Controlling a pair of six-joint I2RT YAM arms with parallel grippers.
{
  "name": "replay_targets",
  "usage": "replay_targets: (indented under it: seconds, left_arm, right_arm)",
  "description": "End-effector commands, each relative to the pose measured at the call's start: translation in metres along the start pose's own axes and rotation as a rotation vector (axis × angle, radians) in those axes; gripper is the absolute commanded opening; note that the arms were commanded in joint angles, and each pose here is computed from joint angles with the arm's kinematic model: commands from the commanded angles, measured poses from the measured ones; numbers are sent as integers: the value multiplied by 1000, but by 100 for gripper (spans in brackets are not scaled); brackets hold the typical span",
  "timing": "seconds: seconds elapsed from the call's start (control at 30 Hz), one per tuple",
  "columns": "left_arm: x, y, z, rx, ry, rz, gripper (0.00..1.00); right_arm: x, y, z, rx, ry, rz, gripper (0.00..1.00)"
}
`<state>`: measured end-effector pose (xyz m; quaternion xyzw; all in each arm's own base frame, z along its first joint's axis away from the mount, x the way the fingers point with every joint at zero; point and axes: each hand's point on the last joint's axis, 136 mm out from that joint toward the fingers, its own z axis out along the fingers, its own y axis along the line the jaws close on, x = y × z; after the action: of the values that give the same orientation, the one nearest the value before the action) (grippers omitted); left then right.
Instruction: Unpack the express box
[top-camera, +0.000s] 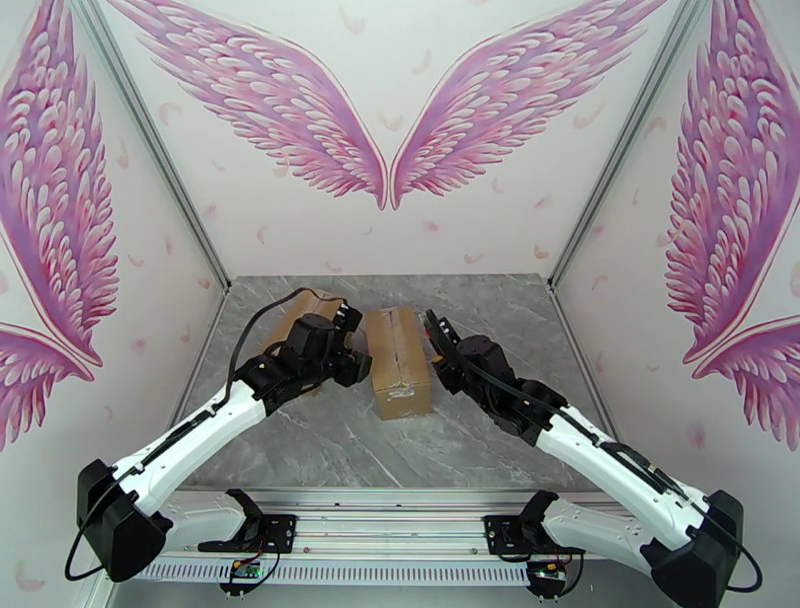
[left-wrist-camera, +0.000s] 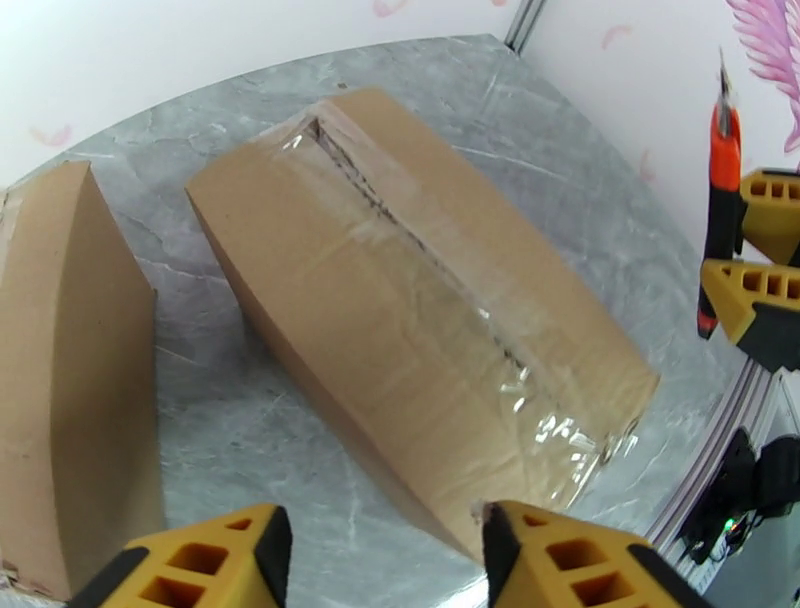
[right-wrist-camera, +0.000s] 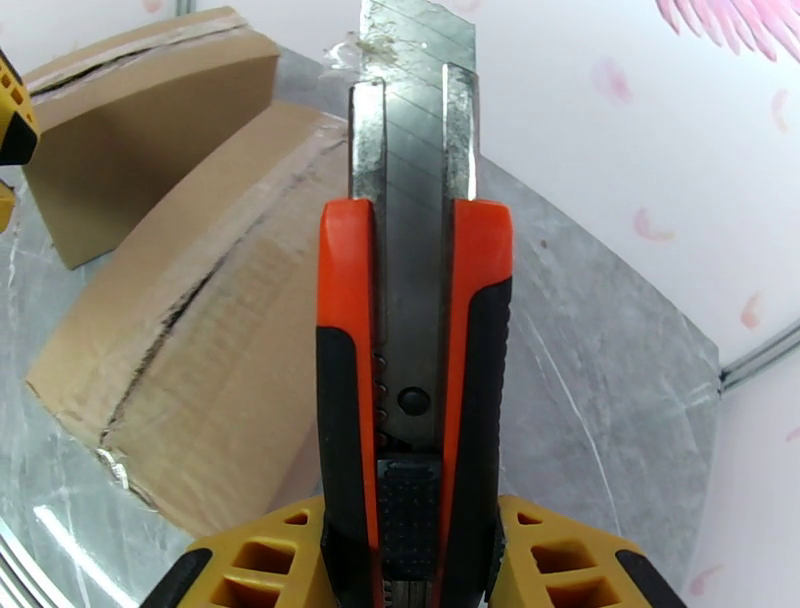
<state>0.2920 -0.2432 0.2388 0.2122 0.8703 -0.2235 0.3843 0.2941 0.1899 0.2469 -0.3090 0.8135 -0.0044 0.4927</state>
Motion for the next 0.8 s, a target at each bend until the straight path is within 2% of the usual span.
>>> replay_targets:
  seconds: [0.0, 0.13, 0.23, 0.33, 0.47, 0.77]
  left_arm:
    - [-17, -27, -13, 113, -73, 11, 57]
    - [-36, -59, -19, 251, -114, 42, 73]
    - [-45, -62, -27, 259, -128, 61, 77]
    - [-54, -57, -40, 264, -140, 82, 78]
    - [-69, -58, -59, 335, -162, 90, 79]
    - [-85, -82, -62, 451, -61, 179, 76]
  right_arm:
    - [-33, 8, -9, -18, -88, -43, 21]
    - [-41, 12, -11, -4, -96, -98, 21]
    - [-41, 15, -12, -8, -95, -131, 21]
    - [-40, 15, -17, -12, -115, -164, 20]
    - [-40, 15, -27, -22, -153, -226, 20]
    - [-31, 21, -34, -50, -151, -442, 20]
